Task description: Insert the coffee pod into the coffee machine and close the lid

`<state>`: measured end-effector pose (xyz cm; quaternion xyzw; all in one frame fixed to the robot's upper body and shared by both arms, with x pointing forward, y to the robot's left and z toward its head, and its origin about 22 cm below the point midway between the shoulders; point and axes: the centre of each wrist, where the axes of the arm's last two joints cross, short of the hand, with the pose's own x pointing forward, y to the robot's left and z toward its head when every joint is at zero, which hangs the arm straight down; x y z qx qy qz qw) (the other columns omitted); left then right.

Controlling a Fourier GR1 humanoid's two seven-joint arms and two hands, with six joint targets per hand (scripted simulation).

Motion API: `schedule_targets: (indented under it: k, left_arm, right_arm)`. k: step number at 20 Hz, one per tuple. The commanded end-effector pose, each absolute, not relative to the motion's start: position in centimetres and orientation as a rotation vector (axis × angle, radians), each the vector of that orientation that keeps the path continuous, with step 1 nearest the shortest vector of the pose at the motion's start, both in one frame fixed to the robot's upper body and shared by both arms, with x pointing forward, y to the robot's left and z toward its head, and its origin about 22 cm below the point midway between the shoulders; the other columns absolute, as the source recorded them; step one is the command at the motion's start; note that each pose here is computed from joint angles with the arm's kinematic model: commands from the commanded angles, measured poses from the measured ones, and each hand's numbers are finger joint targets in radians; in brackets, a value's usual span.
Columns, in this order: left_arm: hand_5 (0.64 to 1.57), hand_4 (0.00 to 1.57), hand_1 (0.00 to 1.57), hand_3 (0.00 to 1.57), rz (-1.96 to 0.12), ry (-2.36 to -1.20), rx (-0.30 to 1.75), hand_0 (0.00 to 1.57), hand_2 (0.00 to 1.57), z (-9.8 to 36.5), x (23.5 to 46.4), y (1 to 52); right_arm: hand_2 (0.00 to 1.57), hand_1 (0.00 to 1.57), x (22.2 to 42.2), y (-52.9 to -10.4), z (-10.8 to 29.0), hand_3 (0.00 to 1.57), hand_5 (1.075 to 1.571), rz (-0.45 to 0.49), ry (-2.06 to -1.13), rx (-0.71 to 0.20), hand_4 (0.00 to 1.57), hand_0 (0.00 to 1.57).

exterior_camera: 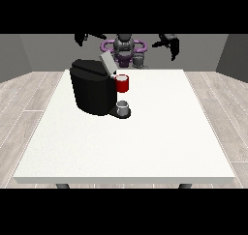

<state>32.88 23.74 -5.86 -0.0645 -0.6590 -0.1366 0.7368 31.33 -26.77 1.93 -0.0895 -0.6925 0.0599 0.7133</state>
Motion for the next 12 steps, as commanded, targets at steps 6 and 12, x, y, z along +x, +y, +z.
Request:
schedule_targets:
  k: [6, 12]
  left_arm:
    - [1.571, 0.36, 0.00, 0.00, -0.331, -1.550, -0.157, 0.00, 0.00, -2.9, 32.6, 22.5]
    - [1.571, 0.30, 0.00, 0.00, -0.352, -1.616, -0.160, 0.00, 0.00, 0.5, 32.9, 21.8]
  right_arm:
    - [0.00, 0.00, 35.9, -27.3, 7.1, 0.00, 1.571, -0.005, -1.542, -0.111, 0.08, 0.00]
    - [0.00, 0.00, 37.3, -27.6, 6.9, 0.00, 1.571, -0.042, -1.519, -0.086, 0.17, 0.00]
